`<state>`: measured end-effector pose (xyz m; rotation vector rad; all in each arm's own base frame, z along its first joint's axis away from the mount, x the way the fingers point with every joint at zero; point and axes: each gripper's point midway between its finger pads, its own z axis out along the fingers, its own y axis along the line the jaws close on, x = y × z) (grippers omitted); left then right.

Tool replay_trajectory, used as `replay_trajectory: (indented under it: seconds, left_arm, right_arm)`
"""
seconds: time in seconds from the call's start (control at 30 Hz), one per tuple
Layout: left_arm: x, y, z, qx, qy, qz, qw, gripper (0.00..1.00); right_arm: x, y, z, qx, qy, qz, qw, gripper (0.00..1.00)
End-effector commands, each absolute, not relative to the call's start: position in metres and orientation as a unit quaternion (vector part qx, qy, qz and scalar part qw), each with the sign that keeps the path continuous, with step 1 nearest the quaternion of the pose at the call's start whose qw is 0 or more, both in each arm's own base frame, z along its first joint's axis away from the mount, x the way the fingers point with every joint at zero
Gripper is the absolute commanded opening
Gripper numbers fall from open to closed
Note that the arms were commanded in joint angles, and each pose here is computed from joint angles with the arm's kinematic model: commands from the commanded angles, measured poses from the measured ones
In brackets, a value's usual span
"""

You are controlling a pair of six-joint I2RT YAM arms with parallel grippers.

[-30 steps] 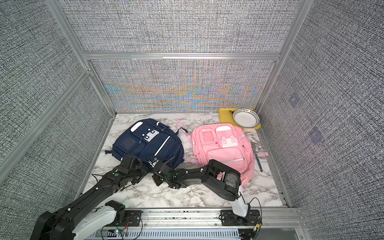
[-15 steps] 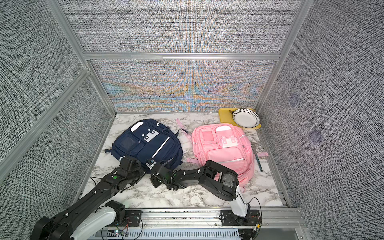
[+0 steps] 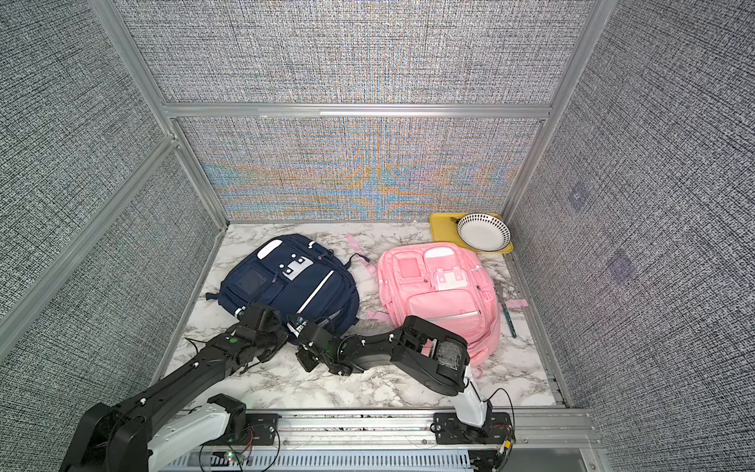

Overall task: Zip up the backpack
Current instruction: Zip the zipper on the backpack.

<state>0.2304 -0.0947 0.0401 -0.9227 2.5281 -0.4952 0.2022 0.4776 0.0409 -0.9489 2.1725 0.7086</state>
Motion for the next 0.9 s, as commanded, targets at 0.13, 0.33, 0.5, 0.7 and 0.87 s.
replay_trajectory:
  seconds: [0.13,0.33,0.5,0.7,0.87]
  left_arm:
    - [0.229,-0.071,0.036,-0.337,0.906,-0.128,0.222,0.0]
    - [0.228,-0.063,0.038,-0.336,0.906,-0.12,0.227,0.0]
    - [0.229,-0.061,0.037,-0.334,0.908,-0.119,0.224,0.0]
    - [0.23,-0.057,0.034,-0.334,0.91,-0.113,0.218,0.0]
    - [0.231,-0.054,0.037,-0.33,0.911,-0.108,0.223,0.0]
  right_arm:
    - [0.198,0.462,0.036,-0.37,0.837,0.256,0.313,0.0]
    - [0.203,0.449,0.034,-0.361,0.844,0.249,0.31,0.0]
    - [0.21,0.439,0.031,-0.356,0.85,0.242,0.306,0.0]
    - [0.213,0.429,0.031,-0.351,0.855,0.248,0.292,0.0]
    - [0.204,0.425,0.025,-0.331,0.866,0.314,0.206,0.0]
